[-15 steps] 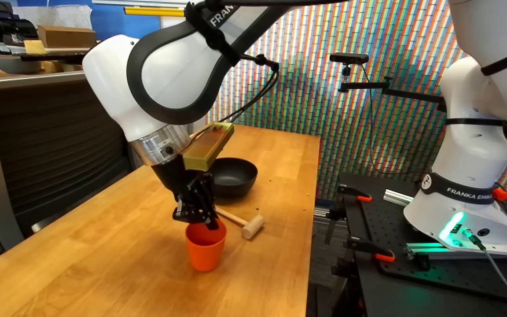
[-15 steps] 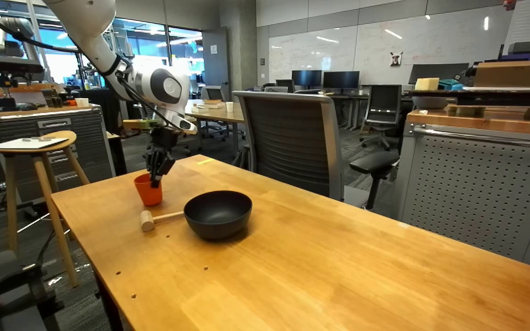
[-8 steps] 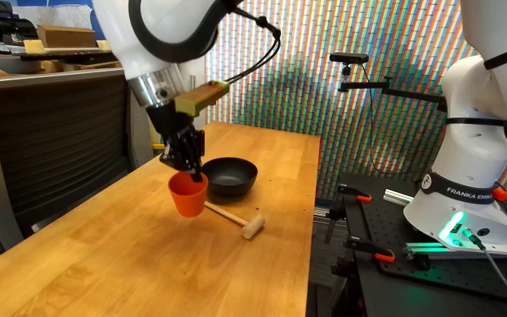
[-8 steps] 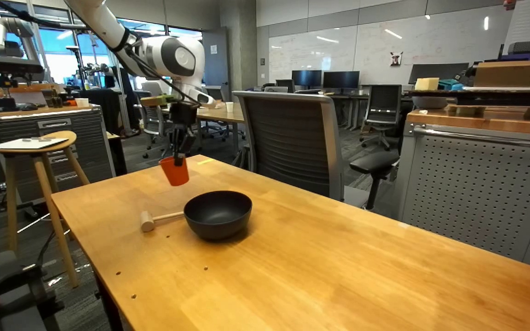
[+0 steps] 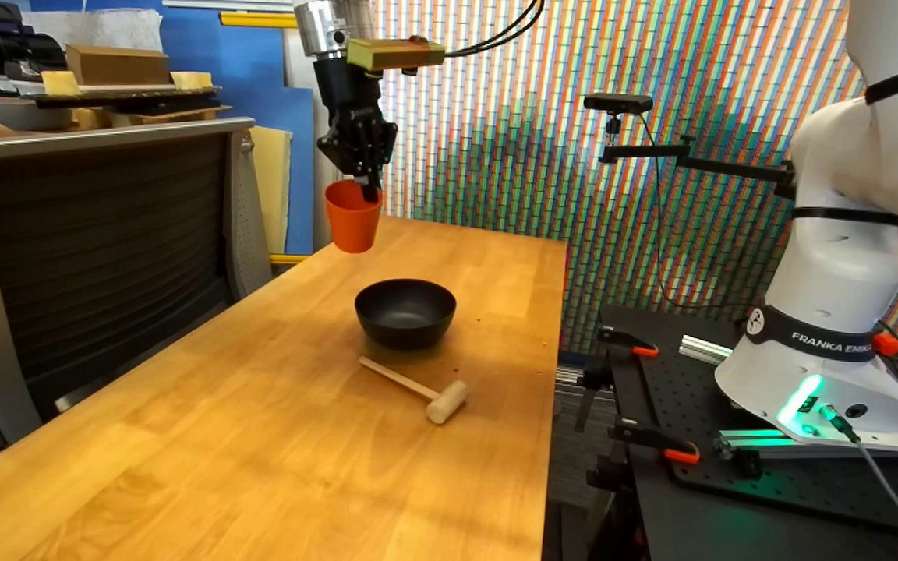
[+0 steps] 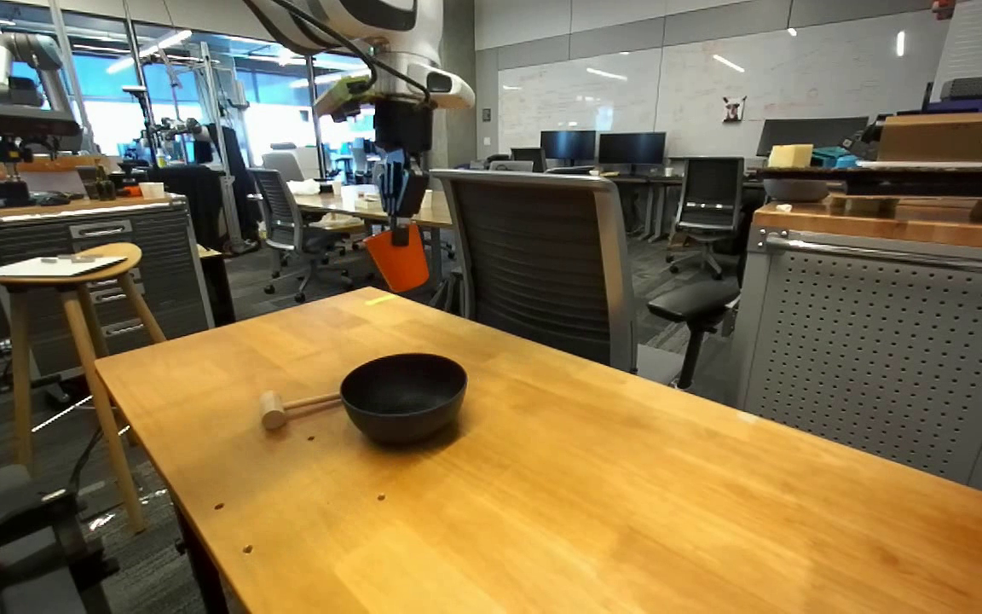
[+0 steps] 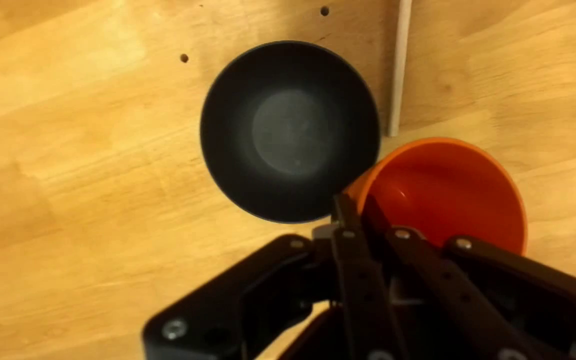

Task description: Put the orange cup inside the black bowl

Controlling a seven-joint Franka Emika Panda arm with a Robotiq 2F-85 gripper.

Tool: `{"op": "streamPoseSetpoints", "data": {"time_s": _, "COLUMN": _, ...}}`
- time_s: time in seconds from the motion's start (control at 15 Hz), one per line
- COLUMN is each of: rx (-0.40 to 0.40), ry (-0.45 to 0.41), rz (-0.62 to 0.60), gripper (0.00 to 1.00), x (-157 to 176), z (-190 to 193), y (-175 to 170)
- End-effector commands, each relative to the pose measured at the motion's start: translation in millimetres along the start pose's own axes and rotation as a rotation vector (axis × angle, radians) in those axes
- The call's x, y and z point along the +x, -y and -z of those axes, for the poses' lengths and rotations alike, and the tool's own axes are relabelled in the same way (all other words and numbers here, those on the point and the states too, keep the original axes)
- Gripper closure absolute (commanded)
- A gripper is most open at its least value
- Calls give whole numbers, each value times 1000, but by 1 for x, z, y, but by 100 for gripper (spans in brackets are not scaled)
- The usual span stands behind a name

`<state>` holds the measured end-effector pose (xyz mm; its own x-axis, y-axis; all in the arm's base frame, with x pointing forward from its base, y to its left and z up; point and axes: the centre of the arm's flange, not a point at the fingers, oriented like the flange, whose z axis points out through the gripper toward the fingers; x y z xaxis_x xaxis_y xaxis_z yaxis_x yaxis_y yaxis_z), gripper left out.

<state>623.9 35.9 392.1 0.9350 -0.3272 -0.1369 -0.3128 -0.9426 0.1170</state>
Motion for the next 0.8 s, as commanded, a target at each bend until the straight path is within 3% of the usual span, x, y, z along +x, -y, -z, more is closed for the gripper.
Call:
{"op": "streamPoseSetpoints", "data": {"time_s": 0.0, "rx": 16, "ry": 81, "rz": -107, "gripper": 99, "x": -1, "z": -33, "y": -39}}
{"op": "streamPoseSetpoints", "data": {"time_s": 0.4, "rx": 47, "ry": 268, "rz": -127, "gripper": 99, "x": 7, "z": -120, "y": -39}}
{"op": "streamPoseSetpoints", "data": {"time_s": 0.73, "rx": 58, "ry": 306, "rz": -131, "gripper": 99, "x": 10, "z": -170, "y": -34}}
